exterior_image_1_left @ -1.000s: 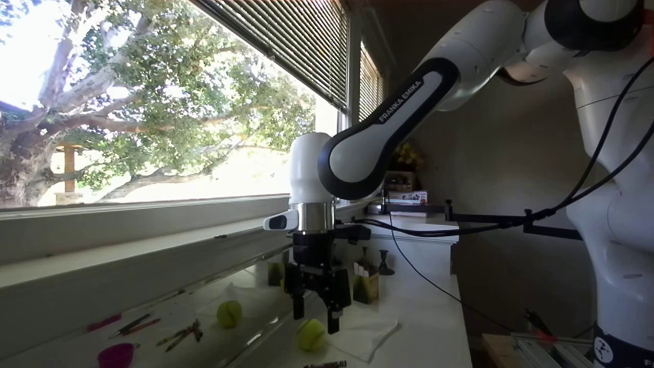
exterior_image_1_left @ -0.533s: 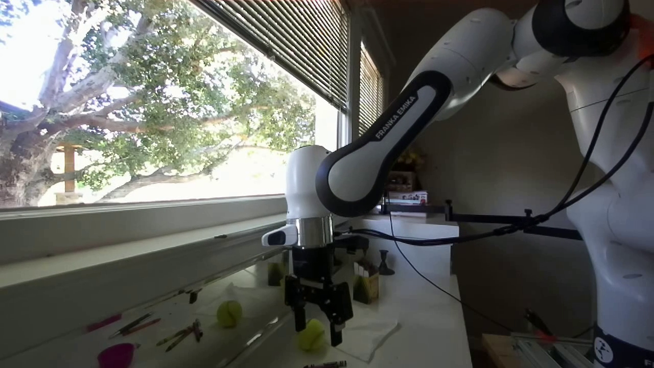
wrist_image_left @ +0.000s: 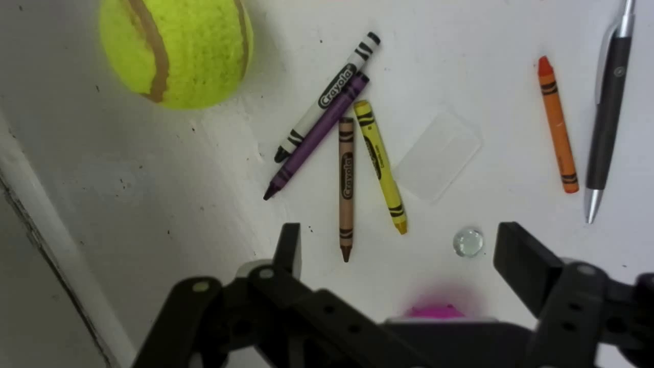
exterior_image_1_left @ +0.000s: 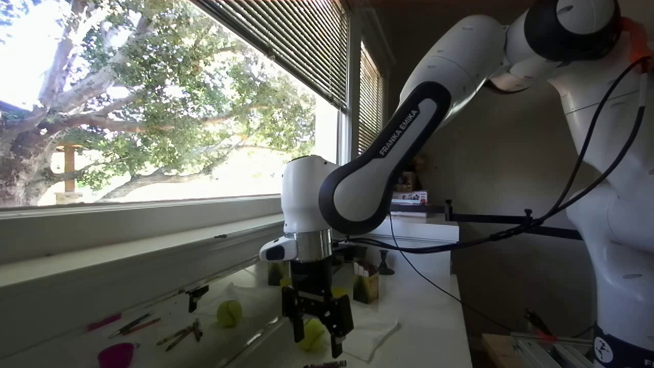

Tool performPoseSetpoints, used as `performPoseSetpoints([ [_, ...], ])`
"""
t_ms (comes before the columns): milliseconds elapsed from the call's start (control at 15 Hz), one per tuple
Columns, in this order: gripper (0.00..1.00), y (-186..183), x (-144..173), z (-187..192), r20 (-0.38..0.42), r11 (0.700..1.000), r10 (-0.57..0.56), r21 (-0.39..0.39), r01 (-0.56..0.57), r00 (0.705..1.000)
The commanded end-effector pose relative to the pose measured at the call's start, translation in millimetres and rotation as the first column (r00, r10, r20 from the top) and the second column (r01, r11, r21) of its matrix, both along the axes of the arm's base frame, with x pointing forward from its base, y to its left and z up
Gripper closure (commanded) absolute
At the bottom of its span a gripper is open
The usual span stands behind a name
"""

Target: Move one crayon to the right.

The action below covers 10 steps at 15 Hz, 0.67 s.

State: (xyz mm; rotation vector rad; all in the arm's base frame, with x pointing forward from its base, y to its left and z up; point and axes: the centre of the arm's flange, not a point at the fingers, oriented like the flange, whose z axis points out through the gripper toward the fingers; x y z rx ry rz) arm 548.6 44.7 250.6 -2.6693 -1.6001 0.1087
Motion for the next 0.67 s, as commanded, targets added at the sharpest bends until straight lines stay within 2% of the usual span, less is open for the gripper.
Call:
performPoseSetpoints([
  [0, 0.04, 4, 8, -9, 0.032, 0.999, 0.019, -0.027, -0.018, 0.999],
  [267, 0.03, 9, 11, -16, 0.058, 0.999, 0.033, -0.019, -0.032, 0.998],
  [467, 0.09, 14, 11, -21, 0.059, 0.999, 0.039, -0.012, -0.038, 0.997],
  [600, 0.18, 16, 10, -24, 0.052, 0.999, 0.042, -0.008, -0.041, 0.998],
])
